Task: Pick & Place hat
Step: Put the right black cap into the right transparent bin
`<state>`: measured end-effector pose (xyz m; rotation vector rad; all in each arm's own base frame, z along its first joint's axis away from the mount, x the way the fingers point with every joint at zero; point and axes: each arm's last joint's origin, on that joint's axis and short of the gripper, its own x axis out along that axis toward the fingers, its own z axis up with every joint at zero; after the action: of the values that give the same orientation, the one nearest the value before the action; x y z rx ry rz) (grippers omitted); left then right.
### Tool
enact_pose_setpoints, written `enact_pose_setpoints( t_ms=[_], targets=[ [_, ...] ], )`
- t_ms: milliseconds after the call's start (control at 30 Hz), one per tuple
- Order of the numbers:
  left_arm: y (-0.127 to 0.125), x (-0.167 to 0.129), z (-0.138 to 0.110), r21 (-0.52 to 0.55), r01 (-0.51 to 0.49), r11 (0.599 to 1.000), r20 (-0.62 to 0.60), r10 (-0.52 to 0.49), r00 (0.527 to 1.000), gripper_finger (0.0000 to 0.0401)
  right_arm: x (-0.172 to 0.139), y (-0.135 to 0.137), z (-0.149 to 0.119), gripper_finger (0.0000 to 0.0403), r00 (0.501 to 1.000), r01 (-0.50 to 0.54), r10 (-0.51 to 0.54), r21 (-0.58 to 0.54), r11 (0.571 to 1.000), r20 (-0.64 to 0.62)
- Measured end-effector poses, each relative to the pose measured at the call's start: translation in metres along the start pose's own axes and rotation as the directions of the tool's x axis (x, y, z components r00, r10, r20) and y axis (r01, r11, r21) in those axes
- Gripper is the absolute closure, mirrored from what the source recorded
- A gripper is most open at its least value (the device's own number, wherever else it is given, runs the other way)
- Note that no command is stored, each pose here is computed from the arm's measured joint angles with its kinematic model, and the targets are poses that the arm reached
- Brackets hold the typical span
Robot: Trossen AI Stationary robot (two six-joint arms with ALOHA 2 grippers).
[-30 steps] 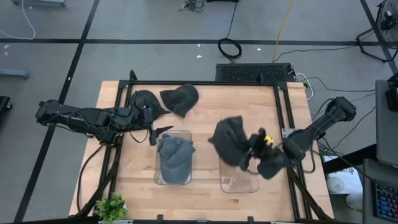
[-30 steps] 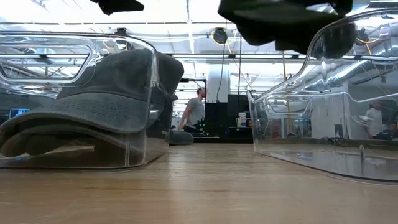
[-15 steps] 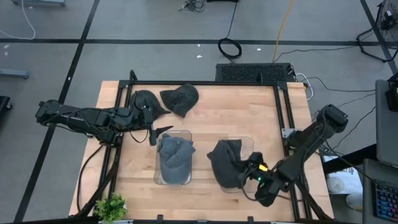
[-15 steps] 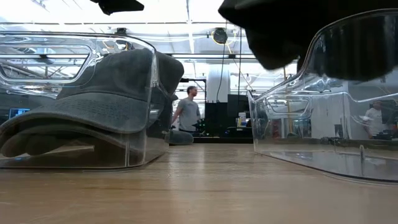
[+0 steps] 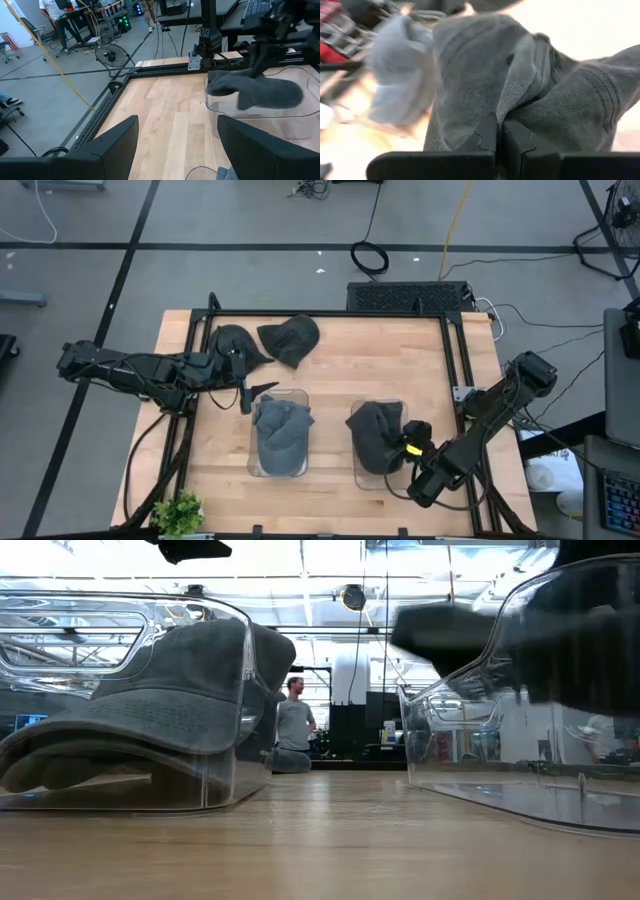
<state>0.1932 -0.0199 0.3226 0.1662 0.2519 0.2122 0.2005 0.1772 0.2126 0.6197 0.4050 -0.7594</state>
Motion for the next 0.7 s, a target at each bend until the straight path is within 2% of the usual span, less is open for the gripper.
enact_pose_setpoints(
  t_ms=[200, 400, 700],
  targets=[
    [0.0, 0.0, 0.0, 0.0, 0.0, 1.0, 0.0, 0.0, 1.0, 0.012, 0.004, -0.011, -0.006, 0.0403, 0.99, 0.122, -0.123, -0.03, 0.992, -0.061],
    [0.0, 0.0, 0.0, 0.0, 0.0, 1.0, 0.001, 0.0, 1.0, 0.0126, 0.008, -0.009, -0.015, 0.0403, 0.98, 0.141, -0.15, -0.076, 0.987, -0.133],
    [0.0, 0.0, 0.0, 0.0, 0.0, 1.0, 0.001, 0.0, 1.0, 0.0115, 0.007, -0.009, -0.015, 0.0395, 0.978, 0.127, -0.149, -0.157, 0.979, -0.142]
  ],
)
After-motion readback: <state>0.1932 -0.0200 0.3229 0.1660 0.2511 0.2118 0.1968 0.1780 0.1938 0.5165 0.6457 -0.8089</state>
